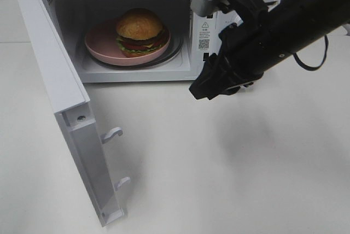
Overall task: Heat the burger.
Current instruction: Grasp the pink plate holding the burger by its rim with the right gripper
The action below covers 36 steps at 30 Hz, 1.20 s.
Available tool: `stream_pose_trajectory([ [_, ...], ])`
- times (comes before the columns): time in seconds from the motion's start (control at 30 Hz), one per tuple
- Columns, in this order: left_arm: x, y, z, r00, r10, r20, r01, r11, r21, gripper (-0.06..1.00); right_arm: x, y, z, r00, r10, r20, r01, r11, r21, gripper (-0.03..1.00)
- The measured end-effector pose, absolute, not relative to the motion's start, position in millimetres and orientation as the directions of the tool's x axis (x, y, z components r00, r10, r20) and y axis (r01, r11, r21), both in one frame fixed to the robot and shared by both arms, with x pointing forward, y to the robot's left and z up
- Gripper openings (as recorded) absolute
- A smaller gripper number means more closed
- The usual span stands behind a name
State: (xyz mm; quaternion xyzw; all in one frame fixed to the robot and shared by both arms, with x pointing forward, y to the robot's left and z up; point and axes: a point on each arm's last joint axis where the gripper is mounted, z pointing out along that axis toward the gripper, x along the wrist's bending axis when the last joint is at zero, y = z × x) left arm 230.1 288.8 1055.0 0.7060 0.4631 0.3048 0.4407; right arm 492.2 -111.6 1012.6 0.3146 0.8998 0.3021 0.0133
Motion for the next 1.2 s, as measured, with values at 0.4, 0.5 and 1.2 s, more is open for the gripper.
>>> stream_pose_trajectory([
  [0.4, 230, 289, 1055, 0.385, 0.923, 0.022, 0.385, -0.183, 0.905, 0.0, 501, -59, 1015, -0.926, 0.357, -0.123, 0.229, 0.79, 0.569, 0.31],
  [0.5, 230, 289, 1055, 0.385, 0.923, 0.022, 0.385, -0.183, 0.905, 0.0, 503, -49, 1010, -0.936, 0.304, -0.18, 0.162, 0.823, 0.545, 0.31],
  [1.2, 230, 289, 1055, 0.385, 0.923, 0.022, 0.385, -0.183, 0.905, 0.0, 514, 14, 999, -0.884, -0.006, -0.468, -0.211, 0.897, 0.389, 0.55],
])
